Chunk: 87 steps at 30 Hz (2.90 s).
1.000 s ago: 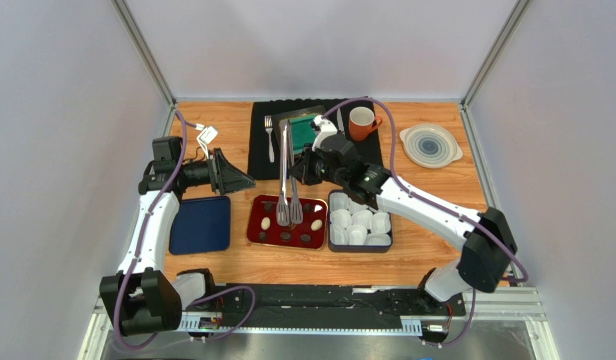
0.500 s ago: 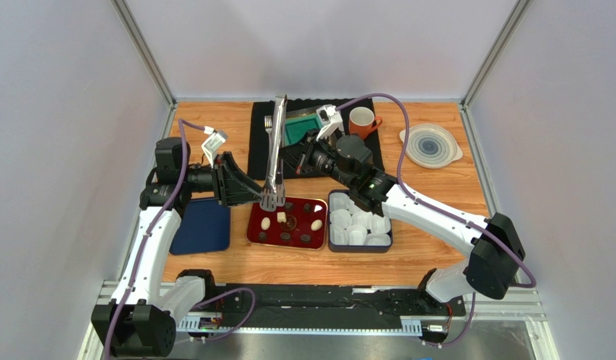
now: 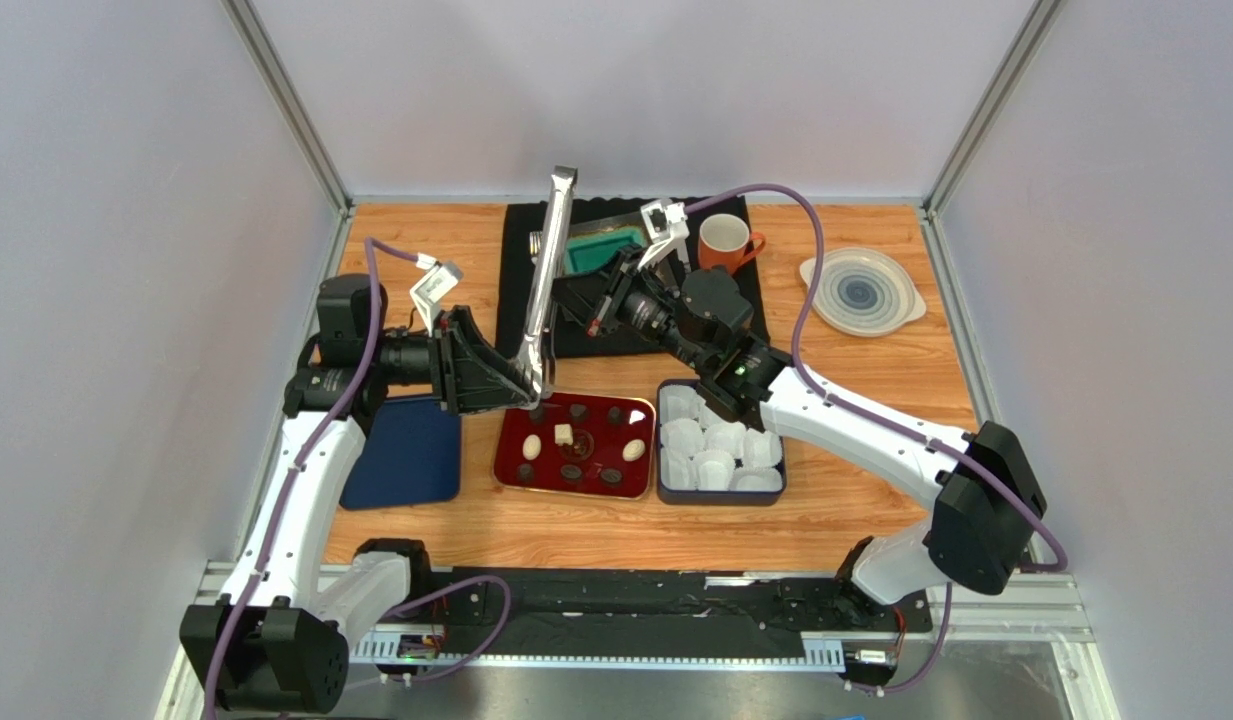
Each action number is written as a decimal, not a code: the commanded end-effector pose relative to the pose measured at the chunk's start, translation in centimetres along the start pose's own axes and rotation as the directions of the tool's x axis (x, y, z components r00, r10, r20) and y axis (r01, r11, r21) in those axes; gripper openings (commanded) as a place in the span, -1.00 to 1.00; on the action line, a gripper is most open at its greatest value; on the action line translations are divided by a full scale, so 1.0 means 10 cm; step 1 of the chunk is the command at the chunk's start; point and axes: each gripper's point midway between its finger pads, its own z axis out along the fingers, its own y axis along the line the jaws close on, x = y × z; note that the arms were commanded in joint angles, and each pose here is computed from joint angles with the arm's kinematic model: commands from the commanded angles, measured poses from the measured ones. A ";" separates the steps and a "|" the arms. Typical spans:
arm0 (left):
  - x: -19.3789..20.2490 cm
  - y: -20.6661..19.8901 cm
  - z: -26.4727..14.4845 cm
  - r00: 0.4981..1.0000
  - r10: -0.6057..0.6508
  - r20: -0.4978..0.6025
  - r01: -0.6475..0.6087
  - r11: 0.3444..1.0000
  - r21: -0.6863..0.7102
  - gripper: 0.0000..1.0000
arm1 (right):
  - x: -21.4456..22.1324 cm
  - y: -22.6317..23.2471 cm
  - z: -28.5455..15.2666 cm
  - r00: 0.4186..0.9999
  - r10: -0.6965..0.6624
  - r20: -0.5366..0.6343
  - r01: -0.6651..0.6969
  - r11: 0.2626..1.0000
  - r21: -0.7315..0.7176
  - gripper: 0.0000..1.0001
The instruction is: Pack the chocolate
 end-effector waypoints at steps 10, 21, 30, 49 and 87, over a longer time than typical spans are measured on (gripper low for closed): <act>-0.02 -0.59 -0.08 0.995 0.086 -0.057 -0.065 0.952 0.299 -0.59 | 0.03 0.17 -0.14 0.999 -0.052 0.013 0.052 0.997 -0.059 -0.72; -0.11 -0.66 -0.09 0.992 0.111 -0.065 -0.087 0.950 0.300 -0.58 | 0.05 0.07 -0.70 0.989 -0.117 -0.094 0.101 0.981 -0.164 -0.07; -0.18 -0.78 -0.10 0.989 0.135 -0.067 -0.109 0.948 0.299 -0.59 | 0.51 0.34 -0.75 0.959 -0.102 -0.263 -0.025 0.899 -0.438 0.07; -0.17 -0.91 -0.10 0.987 0.139 -0.076 -0.110 0.945 0.309 -0.58 | 0.11 0.43 -0.47 0.984 -0.145 -0.106 0.070 0.853 -0.517 0.96; -0.14 -0.91 -0.10 0.988 0.131 -0.079 -0.100 0.944 0.313 -0.58 | -0.21 0.57 -0.35 0.994 -0.090 -0.054 0.046 0.833 -0.551 0.11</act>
